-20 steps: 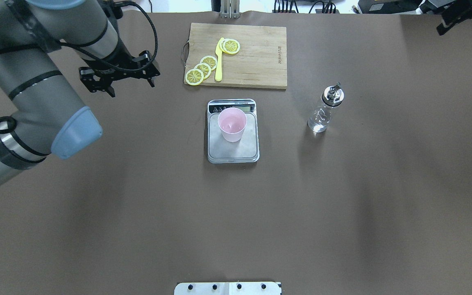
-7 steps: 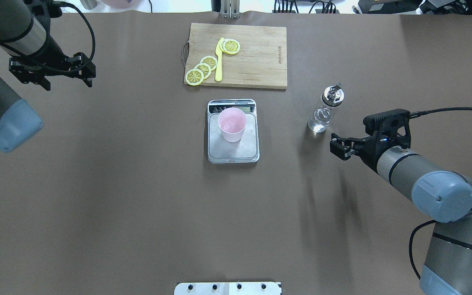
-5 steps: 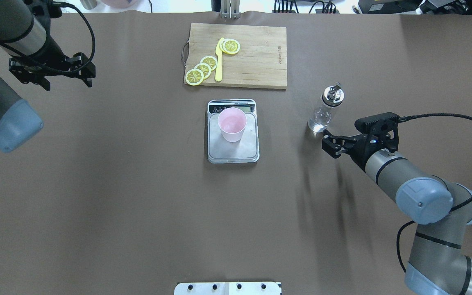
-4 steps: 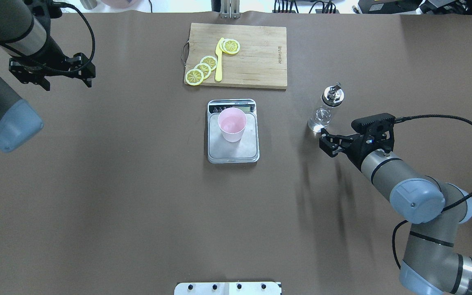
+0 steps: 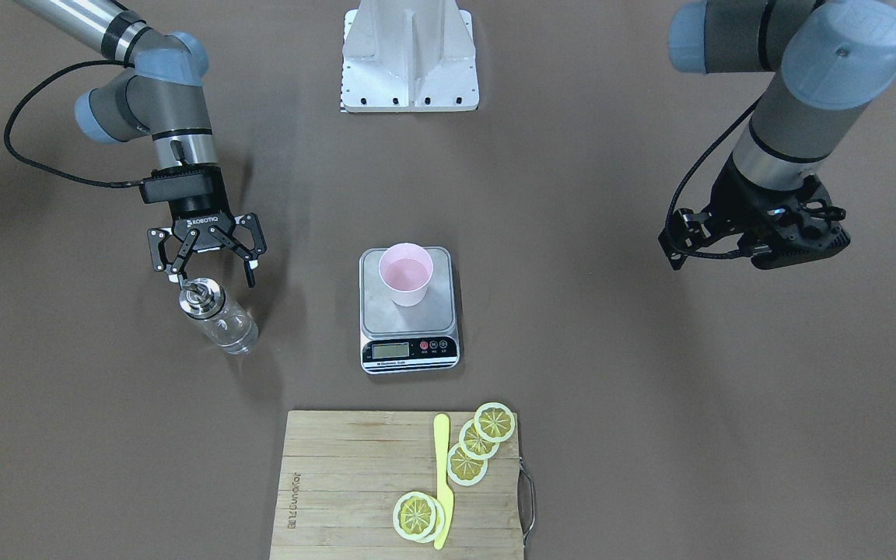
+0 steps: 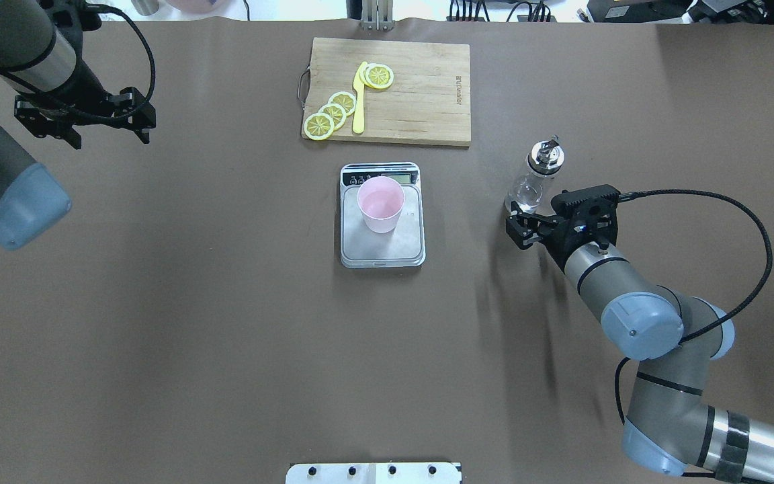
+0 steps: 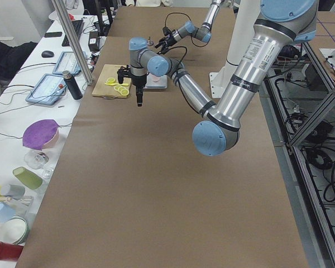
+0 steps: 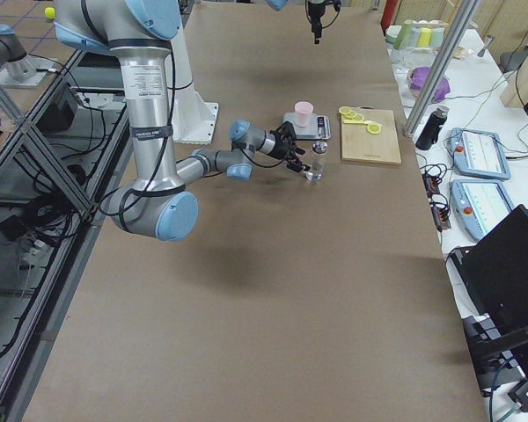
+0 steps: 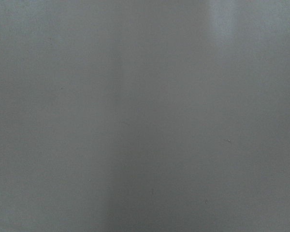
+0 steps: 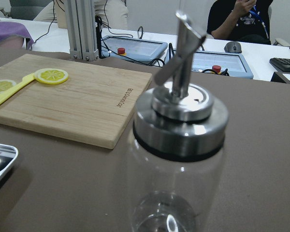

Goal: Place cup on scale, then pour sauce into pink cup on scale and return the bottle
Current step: 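Move the right gripper to the glass sauce bottle and grasp it, then lift the sauce bottle with the right gripper toward the pink cup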

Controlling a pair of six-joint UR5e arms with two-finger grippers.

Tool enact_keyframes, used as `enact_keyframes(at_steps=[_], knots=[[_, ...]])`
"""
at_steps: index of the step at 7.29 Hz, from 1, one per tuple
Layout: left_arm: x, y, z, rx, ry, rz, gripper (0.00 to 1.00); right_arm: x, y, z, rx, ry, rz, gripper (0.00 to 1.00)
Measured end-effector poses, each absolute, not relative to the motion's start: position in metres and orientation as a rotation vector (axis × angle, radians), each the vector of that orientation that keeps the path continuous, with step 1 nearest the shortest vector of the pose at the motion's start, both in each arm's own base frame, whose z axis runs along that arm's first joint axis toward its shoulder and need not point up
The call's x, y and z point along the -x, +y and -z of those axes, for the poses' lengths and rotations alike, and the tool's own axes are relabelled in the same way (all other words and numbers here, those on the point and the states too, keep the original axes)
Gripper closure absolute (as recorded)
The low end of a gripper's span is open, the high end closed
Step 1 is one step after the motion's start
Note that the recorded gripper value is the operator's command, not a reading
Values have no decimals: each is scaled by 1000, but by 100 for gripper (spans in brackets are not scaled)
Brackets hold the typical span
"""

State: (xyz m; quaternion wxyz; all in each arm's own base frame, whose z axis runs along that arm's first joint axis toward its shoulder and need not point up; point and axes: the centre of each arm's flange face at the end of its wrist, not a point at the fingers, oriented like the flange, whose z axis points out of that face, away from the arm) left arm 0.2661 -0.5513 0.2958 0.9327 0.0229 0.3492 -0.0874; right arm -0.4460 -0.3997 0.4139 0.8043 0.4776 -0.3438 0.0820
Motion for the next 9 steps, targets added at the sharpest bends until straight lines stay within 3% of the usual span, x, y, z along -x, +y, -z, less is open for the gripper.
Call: enact_keyframes(at_steps=[8,9], knots=[[-271,-553,-300,-38,708,179,2,455,-444,-414,-1077,-722,-204,2],[-271,-553,-301,-37,708,179,2,455,-447,-413,-1079,-721,-208,13]])
